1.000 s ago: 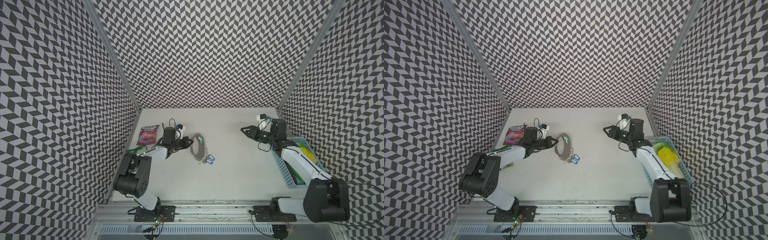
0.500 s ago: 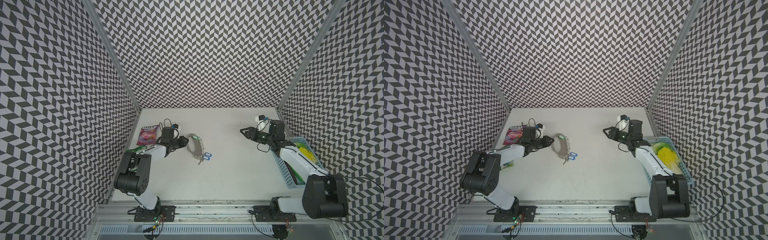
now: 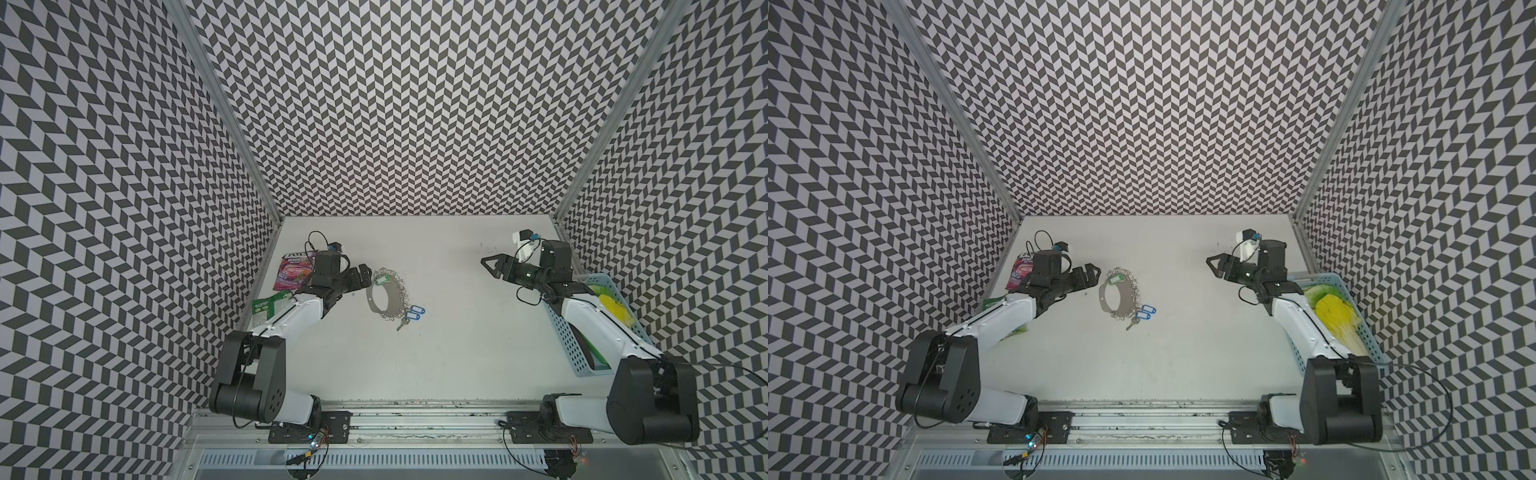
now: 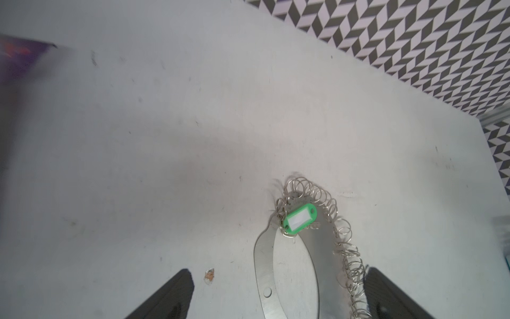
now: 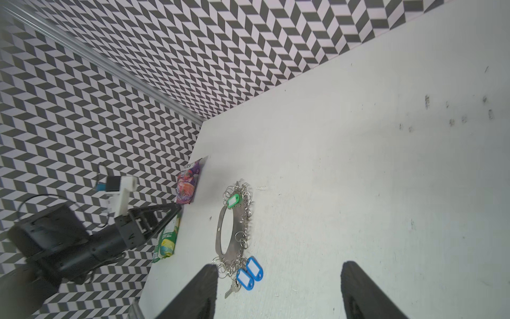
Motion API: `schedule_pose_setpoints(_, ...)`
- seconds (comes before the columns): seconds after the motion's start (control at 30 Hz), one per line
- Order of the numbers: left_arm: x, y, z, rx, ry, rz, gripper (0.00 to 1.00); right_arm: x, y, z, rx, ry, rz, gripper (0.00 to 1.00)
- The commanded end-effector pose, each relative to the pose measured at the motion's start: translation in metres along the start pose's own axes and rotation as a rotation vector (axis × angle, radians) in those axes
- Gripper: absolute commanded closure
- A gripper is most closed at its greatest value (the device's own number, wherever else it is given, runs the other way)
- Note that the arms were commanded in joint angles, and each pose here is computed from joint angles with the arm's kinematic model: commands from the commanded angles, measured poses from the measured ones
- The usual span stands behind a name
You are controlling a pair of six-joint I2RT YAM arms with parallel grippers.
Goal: Attach keys to a key ring
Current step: Place the keyring at the center of the board, then reset both arms
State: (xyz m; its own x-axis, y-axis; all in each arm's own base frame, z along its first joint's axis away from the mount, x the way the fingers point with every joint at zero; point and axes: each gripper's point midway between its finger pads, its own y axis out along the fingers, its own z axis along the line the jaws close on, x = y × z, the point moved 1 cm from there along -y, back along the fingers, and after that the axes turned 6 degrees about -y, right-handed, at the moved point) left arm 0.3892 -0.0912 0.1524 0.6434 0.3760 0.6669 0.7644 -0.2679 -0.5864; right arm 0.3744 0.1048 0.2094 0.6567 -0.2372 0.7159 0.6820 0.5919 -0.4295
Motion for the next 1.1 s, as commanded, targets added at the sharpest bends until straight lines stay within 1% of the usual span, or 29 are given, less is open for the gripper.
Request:
schedule_pose_setpoints(0.0, 0.038, -0.04, 0.0, 0.059, 0.012, -0.201, 0.01, 0.035, -0.016, 0.009, -0.054, -0.121, -0.105, 0.2)
schedule_pose_setpoints(0.03, 0.046, -0.051, -0.002, 0.063, 0.013, -0.258, 0.01, 0.04, -0.019, 0.009, -0.071, -0.144, -0.119, 0.19)
schedule_pose_setpoints(0.07, 0.054, -0.066, -0.003, 0.061, -0.011, -0.324, 0.01, 0.047, -0.024, 0.009, -0.103, -0.173, -0.141, 0.17)
schedule_pose_setpoints(0.13, 0.068, -0.091, -0.006, 0.061, -0.006, -0.434, 0.01, 0.062, -0.034, 0.005, -0.181, -0.225, -0.191, 0.15)
schedule_pose_setpoints(0.17, 0.076, -0.104, -0.008, 0.051, -0.01, -0.491, 0.01, 0.071, -0.042, 0.002, -0.23, -0.244, -0.234, 0.13)
schedule_pose_setpoints(0.2, 0.084, -0.116, -0.01, 0.049, 0.015, -0.542, 0.01, 0.08, -0.048, -0.002, -0.281, -0.255, -0.275, 0.11)
schedule_pose_setpoints(0.27, 0.098, -0.137, -0.017, 0.048, 0.043, -0.614, 0.01, 0.095, -0.06, -0.006, -0.355, -0.27, -0.344, 0.05)
schedule_pose_setpoints(0.33, 0.111, -0.153, -0.025, 0.052, 0.103, -0.652, 0.01, 0.104, -0.067, -0.01, -0.4, -0.284, -0.396, 0.01)
schedule_pose_setpoints(0.4, 0.125, -0.165, -0.028, 0.091, 0.131, -0.675, 0.01, 0.109, -0.07, -0.018, -0.451, -0.298, -0.441, 0.0)
schedule_pose_setpoints(0.43, 0.13, -0.169, -0.026, 0.116, 0.113, -0.681, 0.01, 0.108, -0.07, -0.023, -0.476, -0.296, -0.44, 0.01)
schedule_pose_setpoints(0.5, 0.133, -0.168, -0.019, 0.159, 0.096, -0.697, 0.01, 0.109, -0.073, -0.029, -0.52, -0.32, -0.46, 0.01)
schedule_pose_setpoints(0.57, 0.133, -0.166, -0.009, 0.201, 0.089, -0.737, 0.03, 0.105, -0.073, -0.027, -0.51, -0.387, -0.485, 0.0)
schedule_pose_setpoints(0.67, 0.113, -0.141, 0.012, 0.27, 0.186, -0.71, 0.03, 0.089, -0.075, -0.028, -0.497, -0.485, -0.542, 0.0)
schedule_pose_setpoints(0.7, 0.104, -0.13, 0.024, 0.305, 0.193, -0.692, 0.02, 0.08, -0.075, -0.033, -0.509, -0.502, -0.55, 0.0)
schedule_pose_setpoints(0.8, 0.072, -0.102, 0.056, 0.356, 0.192, -0.672, 0.02, 0.055, -0.076, -0.059, -0.595, -0.479, -0.554, 0.0)
schedule_pose_setpoints(0.9, 0.046, -0.087, 0.077, 0.367, 0.17, -0.701, 0.03, 0.029, -0.078, -0.074, -0.632, -0.484, -0.59, 0.0)
schedule_pose_setpoints(1.03, 0.032, -0.079, 0.091, 0.372, 0.153, -0.762, 0.03, -0.003, -0.075, -0.081, -0.603, -0.516, -0.625, 0.0)
schedule_pose_setpoints(1.07, 0.03, -0.076, 0.093, 0.382, 0.169, -0.757, 0.02, -0.016, -0.074, -0.085, -0.599, -0.518, -0.621, 0.0)
